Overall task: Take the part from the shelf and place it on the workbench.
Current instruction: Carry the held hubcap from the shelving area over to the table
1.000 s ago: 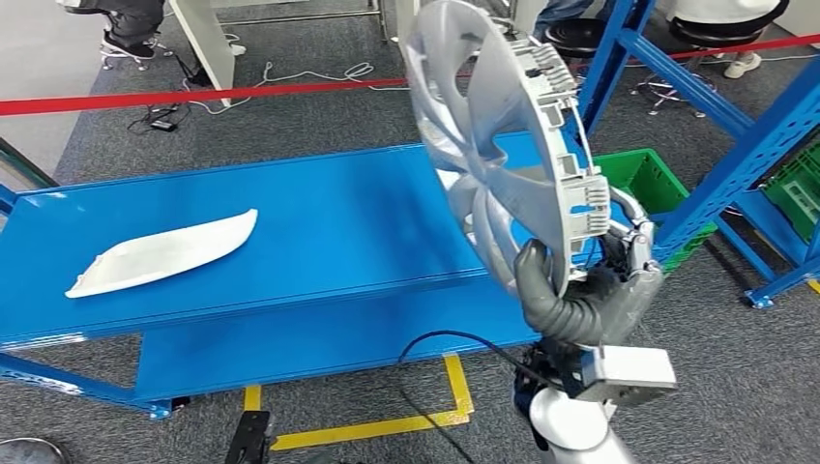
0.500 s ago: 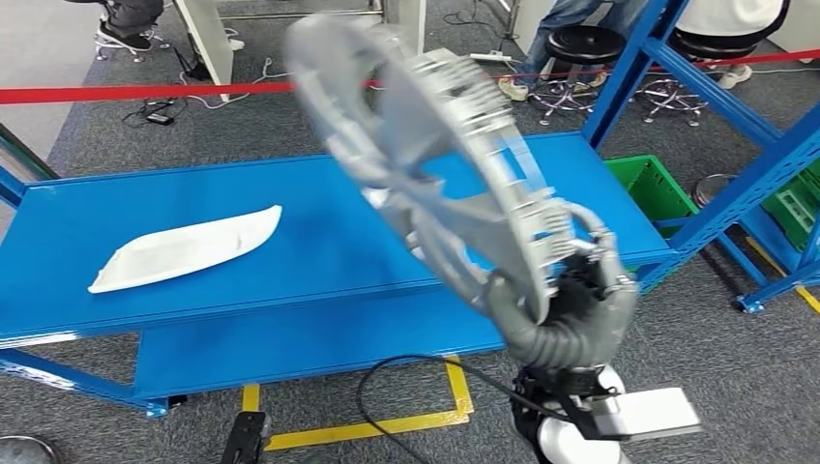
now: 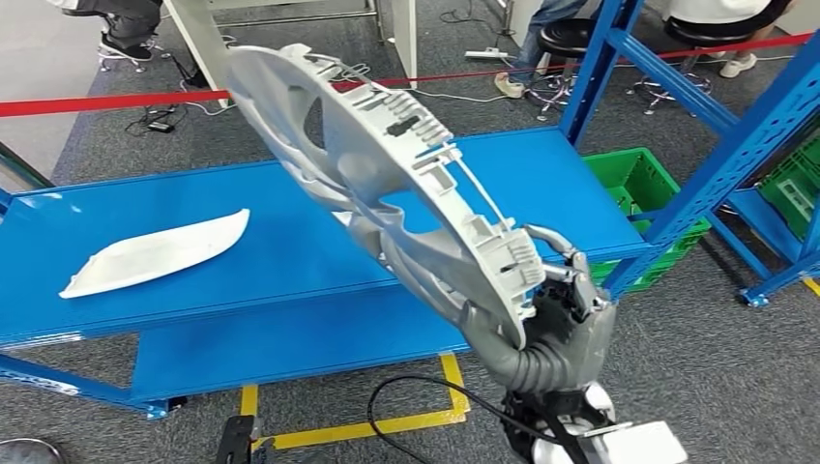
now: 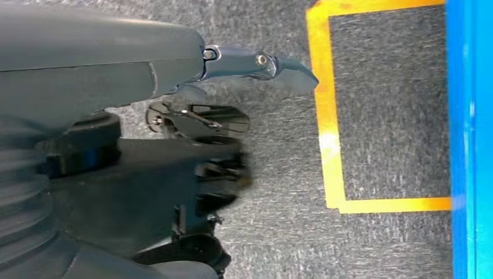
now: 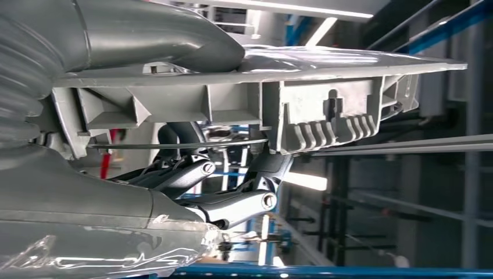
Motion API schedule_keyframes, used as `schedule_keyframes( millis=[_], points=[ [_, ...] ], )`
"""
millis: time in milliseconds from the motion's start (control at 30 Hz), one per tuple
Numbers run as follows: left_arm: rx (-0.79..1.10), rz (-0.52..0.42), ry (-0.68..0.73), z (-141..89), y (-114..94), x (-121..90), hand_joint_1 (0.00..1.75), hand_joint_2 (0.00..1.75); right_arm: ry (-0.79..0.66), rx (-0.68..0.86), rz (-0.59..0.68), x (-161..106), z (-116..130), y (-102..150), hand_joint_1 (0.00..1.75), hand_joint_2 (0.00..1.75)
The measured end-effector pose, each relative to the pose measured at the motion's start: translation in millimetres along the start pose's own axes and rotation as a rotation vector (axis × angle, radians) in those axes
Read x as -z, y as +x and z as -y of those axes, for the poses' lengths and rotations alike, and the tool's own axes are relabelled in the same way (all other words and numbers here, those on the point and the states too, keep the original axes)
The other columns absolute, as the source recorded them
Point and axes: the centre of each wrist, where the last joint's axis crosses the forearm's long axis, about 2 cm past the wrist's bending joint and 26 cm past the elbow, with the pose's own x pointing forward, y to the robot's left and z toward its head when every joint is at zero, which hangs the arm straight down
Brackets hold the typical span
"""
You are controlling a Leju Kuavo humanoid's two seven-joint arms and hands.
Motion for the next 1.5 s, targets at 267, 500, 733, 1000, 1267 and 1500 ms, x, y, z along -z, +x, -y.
schedule_keyframes(
  millis=[267, 500, 733, 1000, 1267, 1500],
  points=[
    [-0.011, -0.009, 0.001, -3, 0, 0, 0.00, 1.75, -0.011, 0.022, 0.022, -2, -7, 8, 1.75, 1.75],
    [-0.004, -0.011, -0.009, -5, -1, 0, 0.00, 1.75, -0.034, 0.078, 0.020, -5, -8, 11, 1.75, 1.75],
    [-0.011, -0.030, -0.044, -10, -2, 0, 0.00, 1.75, -0.022, 0.043, -0.006, -12, -11, 15, 1.75, 1.75],
    [-0.028, -0.046, -0.059, -12, -2, 0, 0.00, 1.75, 0.025, -0.002, -0.070, -23, -13, 12, 1.75, 1.75],
    [-0.018, -0.052, -0.041, -15, -1, 1, 0.00, 1.75, -0.029, -0.078, -0.052, -26, -11, 13, 1.75, 1.75],
    [-0.003, -0.087, -0.035, -16, -2, 0, 0.00, 1.75, -0.086, -0.112, -0.070, -26, -9, 13, 1.75, 1.75]
  ],
)
